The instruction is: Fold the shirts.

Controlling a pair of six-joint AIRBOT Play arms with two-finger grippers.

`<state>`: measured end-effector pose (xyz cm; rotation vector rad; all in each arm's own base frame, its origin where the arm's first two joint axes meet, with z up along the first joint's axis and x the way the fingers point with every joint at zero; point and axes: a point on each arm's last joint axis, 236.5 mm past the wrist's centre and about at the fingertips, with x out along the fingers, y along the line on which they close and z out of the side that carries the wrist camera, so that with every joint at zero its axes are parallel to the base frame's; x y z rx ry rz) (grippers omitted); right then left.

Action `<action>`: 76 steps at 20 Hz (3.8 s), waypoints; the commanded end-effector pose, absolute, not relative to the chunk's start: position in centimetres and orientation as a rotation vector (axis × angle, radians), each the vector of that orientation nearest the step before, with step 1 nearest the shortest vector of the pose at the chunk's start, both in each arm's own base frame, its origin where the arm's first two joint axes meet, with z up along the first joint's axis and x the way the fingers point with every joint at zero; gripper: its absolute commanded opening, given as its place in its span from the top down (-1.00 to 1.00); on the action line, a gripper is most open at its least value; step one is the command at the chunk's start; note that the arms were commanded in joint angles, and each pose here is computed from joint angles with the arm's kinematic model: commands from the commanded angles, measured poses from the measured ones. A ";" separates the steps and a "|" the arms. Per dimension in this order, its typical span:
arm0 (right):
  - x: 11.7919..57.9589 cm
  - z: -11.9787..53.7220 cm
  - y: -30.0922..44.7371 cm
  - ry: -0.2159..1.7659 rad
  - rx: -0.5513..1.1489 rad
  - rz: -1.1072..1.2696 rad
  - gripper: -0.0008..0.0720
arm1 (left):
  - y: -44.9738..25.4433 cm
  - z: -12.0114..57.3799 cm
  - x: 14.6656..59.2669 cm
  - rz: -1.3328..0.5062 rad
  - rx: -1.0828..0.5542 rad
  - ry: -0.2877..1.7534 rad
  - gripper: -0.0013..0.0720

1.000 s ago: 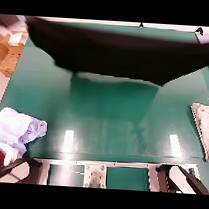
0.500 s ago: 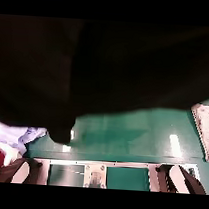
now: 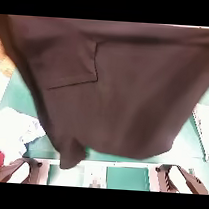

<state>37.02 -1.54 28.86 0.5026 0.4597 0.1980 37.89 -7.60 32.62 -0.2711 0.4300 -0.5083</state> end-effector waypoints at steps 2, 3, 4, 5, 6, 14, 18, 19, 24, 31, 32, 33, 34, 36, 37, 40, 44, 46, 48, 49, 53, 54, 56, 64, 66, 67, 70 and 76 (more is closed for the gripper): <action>43.6 11.2 -1.6 0.716 0.650 0.136 0.92 | -9.3 15.6 47.3 -0.486 -0.379 0.682 0.90; 45.0 8.2 -2.1 0.760 0.680 0.111 0.92 | -9.3 12.5 49.4 -0.450 -0.408 0.708 0.90; 46.4 5.3 -2.6 0.803 0.709 0.086 0.92 | -9.0 9.4 51.5 -0.412 -0.440 0.731 0.90; 47.8 3.1 -3.0 0.837 0.738 0.077 0.92 | -8.8 6.9 53.2 -0.388 -0.487 0.752 0.90; 49.4 1.3 -3.4 0.864 0.762 0.075 0.92 | -8.3 5.2 54.7 -0.368 -0.519 0.761 0.90; 58.0 3.2 -4.6 0.818 0.733 0.178 0.92 | -6.9 5.9 61.2 -0.332 -0.517 0.659 0.90; 54.5 1.5 -3.7 0.999 0.616 0.237 0.92 | -6.7 3.5 59.4 -0.349 -0.423 0.769 0.90; 53.0 0.6 -3.6 1.072 0.576 0.249 0.92 | -6.4 2.7 58.5 -0.358 -0.400 0.817 0.90; 45.6 -2.6 -4.6 1.408 0.437 0.246 0.92 | -4.7 0.1 53.3 -0.419 -0.404 1.054 0.90; 42.1 -4.0 -4.5 1.593 0.285 0.213 0.92 | -3.9 -2.4 50.4 -0.408 -0.334 1.195 0.90; 42.0 -4.2 -4.4 1.606 0.256 0.206 0.92 | -4.0 -3.0 50.0 -0.406 -0.335 1.210 0.90; 41.8 -4.6 -4.5 1.622 0.227 0.191 0.92 | -4.1 -3.8 49.7 -0.401 -0.331 1.223 0.90; 41.7 -4.8 -4.5 1.634 0.207 0.178 0.92 | -4.3 -4.5 49.5 -0.398 -0.330 1.231 0.90; 41.7 -5.1 -4.2 1.648 0.193 0.171 0.91 | -4.2 -5.1 49.4 -0.386 -0.338 1.229 0.90; 41.7 -5.3 -3.8 1.651 0.189 0.177 0.72 | -4.2 -5.1 49.4 -0.386 -0.338 1.230 0.90; 41.2 -4.8 -3.1 1.675 0.213 0.156 0.08 | -4.9 -4.4 47.7 -0.432 -0.348 1.297 -0.82; 39.6 -1.1 -3.4 1.646 0.252 0.111 0.18 | -4.2 -1.2 44.1 -0.454 -0.433 1.433 -0.82; 38.2 0.5 -3.0 1.603 0.252 0.107 0.18 | -3.5 -0.2 41.4 -0.471 -0.460 1.497 -0.82; 37.4 1.1 -1.9 1.516 0.279 0.111 0.20 | -3.1 0.3 40.3 -0.452 -0.471 1.487 -0.82; 36.4 0.8 -1.3 1.499 0.298 0.115 0.20 | -3.0 0.3 39.7 -0.442 -0.474 1.485 -0.82; 29.4 -2.8 -1.1 1.565 0.428 0.039 0.26 | -2.4 0.1 34.9 -0.414 -0.508 1.498 -0.82; 28.0 -3.8 -1.0 1.558 0.480 0.021 0.26 | -2.3 -0.3 33.7 -0.392 -0.528 1.498 -0.82; 25.7 -5.4 -0.3 1.504 0.627 -0.015 0.26 | -2.0 -1.5 31.2 -0.336 -0.566 1.491 -0.82; 21.6 -10.3 3.9 1.321 1.004 -0.115 -0.05 | -4.6 -8.4 24.6 -0.238 -0.722 1.564 -0.82; 20.8 -11.4 4.0 1.330 1.013 -0.140 -0.05 | -5.2 -9.4 23.9 -0.230 -0.752 1.564 -0.81; 20.9 -11.7 3.8 1.317 1.014 -0.154 -0.05 | -5.5 -9.7 24.0 -0.233 -0.767 1.550 -0.81; 22.3 -11.6 2.9 1.244 1.032 -0.187 -0.05 | -6.3 -10.0 24.7 -0.228 -0.838 1.496 -0.75; 24.1 -11.0 2.2 1.155 1.081 -0.216 -0.05 | -9.6 -10.3 26.6 -0.289 -0.791 1.411 0.23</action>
